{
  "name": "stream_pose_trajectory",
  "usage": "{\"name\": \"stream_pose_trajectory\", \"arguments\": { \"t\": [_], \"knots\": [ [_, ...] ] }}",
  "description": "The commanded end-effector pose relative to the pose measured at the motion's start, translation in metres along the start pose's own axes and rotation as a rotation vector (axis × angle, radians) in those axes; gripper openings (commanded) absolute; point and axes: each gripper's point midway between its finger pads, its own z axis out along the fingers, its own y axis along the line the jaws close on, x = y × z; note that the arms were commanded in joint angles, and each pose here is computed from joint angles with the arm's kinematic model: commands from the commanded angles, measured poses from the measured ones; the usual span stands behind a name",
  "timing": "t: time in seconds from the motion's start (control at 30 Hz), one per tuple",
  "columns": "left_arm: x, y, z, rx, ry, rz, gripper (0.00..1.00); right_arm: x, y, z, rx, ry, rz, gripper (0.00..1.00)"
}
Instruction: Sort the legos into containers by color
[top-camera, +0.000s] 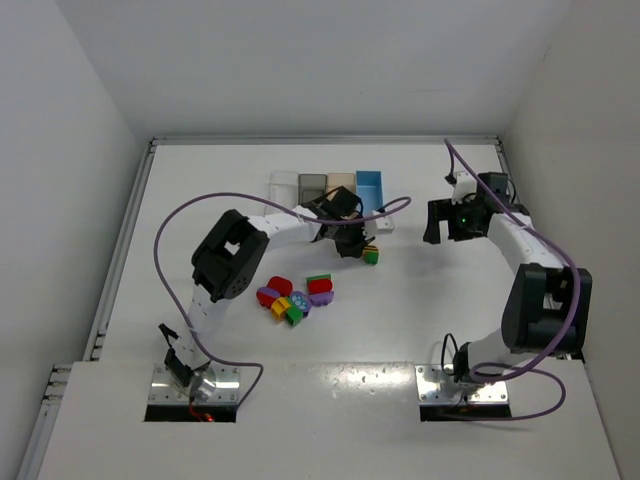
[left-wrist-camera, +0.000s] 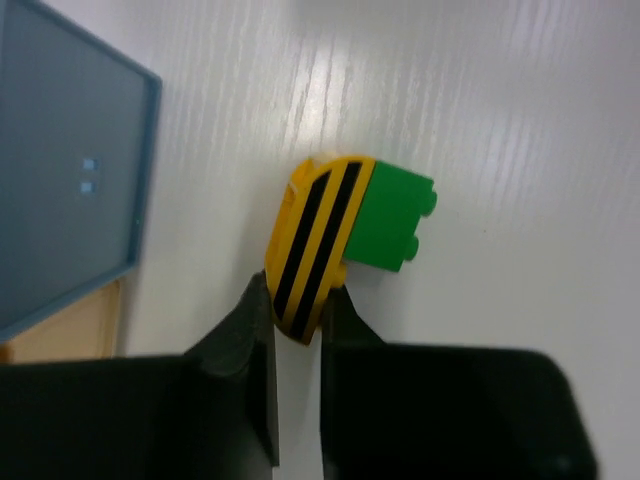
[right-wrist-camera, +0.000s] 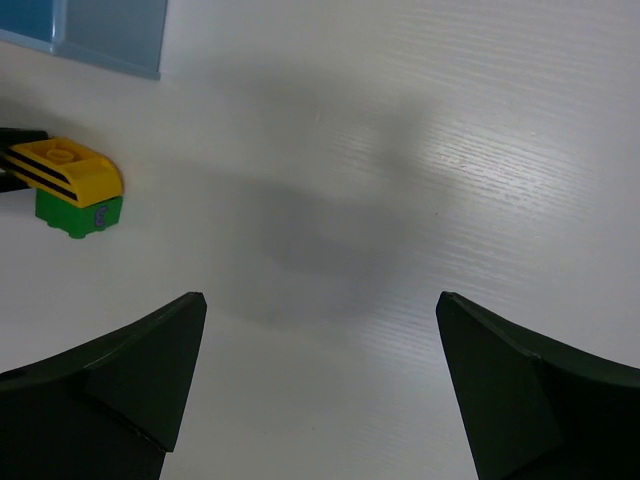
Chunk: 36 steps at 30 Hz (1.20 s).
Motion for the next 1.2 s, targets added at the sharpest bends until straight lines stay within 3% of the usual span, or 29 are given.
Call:
{"name": "stream_pose_trajectory", "arguments": {
  "t": [0.0,0.13,0.3,0.43,0.57,0.8,1.03,1.17],
  "knots": [
    [-0.018,0.007,-0.009,-0.015,-0.052,-0.001,0.03,-0.026,0.011,-0.002,-0.051,-0.064,-0.013,0.99],
    [-0.022,0.002,-0.023,-0.040,-0.082,-0.048,0.00,-0.022,0.025,-0.002,-0.117,-0.054,0.049,0.99],
    [-0.027,-0.011,-0.049,-0.098,-0.137,-0.208,0.00,-0.013,0.047,-0.003,-0.217,-0.037,0.165,0.99],
    [-0.041,-0.004,-0.080,-0.265,-0.215,-0.388,0.00,0.000,0.071,-0.004,-0.321,-0.003,0.302,0.99],
    [-0.057,0.001,-0.098,-0.364,-0.276,-0.480,0.00,0.009,0.094,-0.009,-0.444,0.023,0.340,0.99],
    [-0.074,-0.013,-0.102,-0.371,-0.293,-0.462,0.00,-0.010,0.140,-0.028,-0.651,-0.001,0.247,0.99],
    [-0.083,-0.023,-0.100,-0.324,-0.306,-0.448,0.00,-0.026,0.146,-0.031,-0.671,-0.044,0.206,0.98],
    [-0.088,-0.030,-0.099,-0.295,-0.308,-0.430,0.00,-0.029,0.148,-0.027,-0.677,-0.047,0.203,0.91]
  ]
}}
